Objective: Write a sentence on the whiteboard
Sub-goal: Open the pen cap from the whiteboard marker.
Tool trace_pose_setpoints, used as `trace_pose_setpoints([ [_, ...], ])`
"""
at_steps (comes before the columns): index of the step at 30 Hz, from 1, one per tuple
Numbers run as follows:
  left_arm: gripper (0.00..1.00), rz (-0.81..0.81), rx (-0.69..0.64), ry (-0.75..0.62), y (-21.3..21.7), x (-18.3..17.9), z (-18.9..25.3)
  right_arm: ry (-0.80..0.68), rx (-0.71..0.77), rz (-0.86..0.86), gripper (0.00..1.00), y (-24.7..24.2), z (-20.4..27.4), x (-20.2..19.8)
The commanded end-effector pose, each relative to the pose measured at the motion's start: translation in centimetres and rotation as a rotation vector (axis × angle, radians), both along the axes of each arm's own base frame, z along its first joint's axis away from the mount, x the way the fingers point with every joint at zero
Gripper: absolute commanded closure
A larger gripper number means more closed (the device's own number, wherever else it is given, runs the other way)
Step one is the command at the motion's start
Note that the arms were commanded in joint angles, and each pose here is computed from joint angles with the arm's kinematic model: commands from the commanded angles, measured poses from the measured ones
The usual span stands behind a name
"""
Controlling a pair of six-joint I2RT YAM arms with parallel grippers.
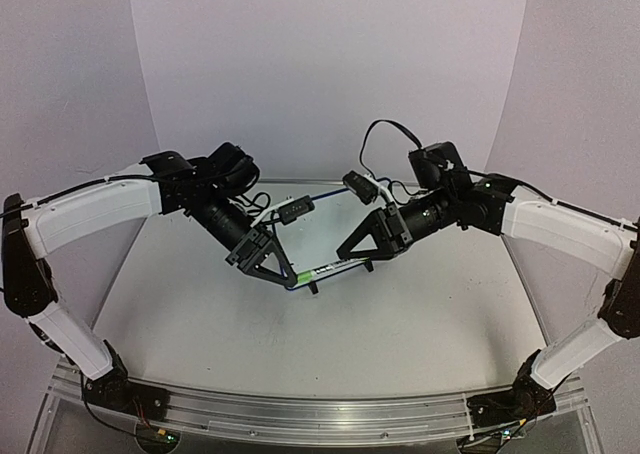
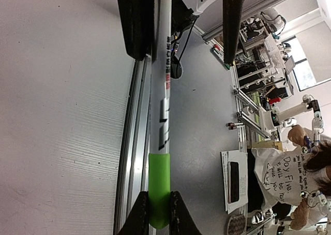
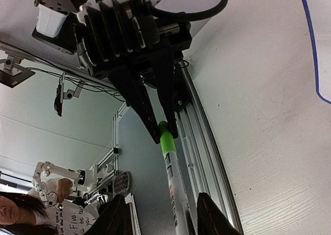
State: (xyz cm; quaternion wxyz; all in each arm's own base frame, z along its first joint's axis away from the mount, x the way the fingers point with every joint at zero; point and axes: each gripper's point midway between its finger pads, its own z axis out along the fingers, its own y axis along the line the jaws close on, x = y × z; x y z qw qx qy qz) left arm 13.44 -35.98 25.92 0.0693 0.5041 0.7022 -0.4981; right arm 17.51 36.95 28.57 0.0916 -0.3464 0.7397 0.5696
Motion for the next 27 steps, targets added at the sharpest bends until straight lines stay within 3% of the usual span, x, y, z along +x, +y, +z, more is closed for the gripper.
trace_pose_setpoints([
  [1,1.00,-0.045,-0.051,-0.012,-0.2,-0.5,1.8,-0.033,0.041,0.026,0.57,0.7,1.3,-0.2],
  [27,1.00,-0.060,-0.033,0.008,-0.8,-0.2,1.5,-0.028,0.036,0.095,0.66,2.2,0.8,-2.2],
])
